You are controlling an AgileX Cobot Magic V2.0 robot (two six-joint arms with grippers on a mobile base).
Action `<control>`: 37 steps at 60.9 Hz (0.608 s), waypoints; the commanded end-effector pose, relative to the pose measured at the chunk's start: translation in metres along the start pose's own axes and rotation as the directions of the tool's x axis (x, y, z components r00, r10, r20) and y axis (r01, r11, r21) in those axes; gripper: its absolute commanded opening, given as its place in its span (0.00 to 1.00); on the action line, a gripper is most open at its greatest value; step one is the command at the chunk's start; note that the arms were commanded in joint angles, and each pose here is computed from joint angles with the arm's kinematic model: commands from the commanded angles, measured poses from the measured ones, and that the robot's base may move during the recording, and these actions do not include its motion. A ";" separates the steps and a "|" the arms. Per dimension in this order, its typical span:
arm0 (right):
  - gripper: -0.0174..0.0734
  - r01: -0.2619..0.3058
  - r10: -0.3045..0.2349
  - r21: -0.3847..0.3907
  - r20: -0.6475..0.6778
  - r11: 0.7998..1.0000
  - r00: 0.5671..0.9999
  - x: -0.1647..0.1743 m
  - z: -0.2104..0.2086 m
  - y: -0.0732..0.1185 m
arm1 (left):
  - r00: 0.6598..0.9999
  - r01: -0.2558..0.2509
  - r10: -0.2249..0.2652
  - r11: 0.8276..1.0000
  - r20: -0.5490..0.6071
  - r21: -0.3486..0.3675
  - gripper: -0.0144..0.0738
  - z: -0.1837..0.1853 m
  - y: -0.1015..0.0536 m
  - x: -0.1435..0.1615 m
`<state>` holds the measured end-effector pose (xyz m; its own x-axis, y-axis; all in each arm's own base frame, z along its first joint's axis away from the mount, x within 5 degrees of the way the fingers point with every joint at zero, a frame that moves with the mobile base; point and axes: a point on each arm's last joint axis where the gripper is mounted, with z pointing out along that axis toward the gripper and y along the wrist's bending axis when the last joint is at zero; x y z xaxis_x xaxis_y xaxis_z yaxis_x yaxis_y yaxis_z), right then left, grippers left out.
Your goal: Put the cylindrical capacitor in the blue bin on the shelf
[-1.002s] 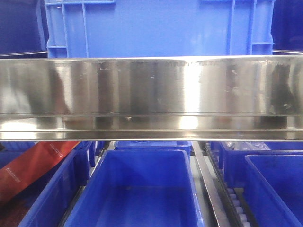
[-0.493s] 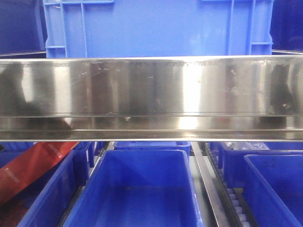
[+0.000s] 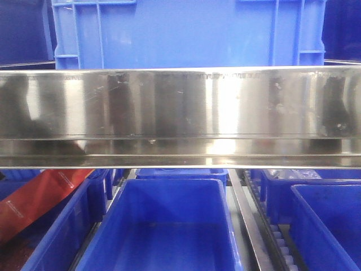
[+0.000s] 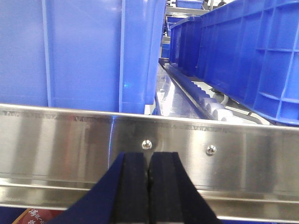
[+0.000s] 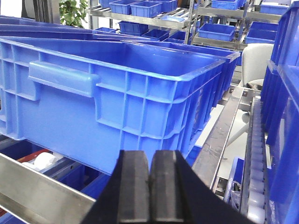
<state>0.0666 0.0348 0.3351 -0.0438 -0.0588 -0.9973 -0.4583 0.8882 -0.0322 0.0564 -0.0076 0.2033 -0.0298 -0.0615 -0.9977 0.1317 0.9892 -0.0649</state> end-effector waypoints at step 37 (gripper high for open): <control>0.01 -0.012 0.005 0.095 0.076 0.995 0.997 -0.001 0.001 -0.007 | 1.000 0.004 -0.004 1.000 0.028 0.001 0.04 0.000 0.000 -0.003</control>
<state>0.0688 0.0323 0.3368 -0.0141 -0.0321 -0.9994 -0.4199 0.9073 -0.0232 0.0564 -0.0076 0.2033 -0.0298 -0.0615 -0.9977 0.1317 0.9892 -0.0649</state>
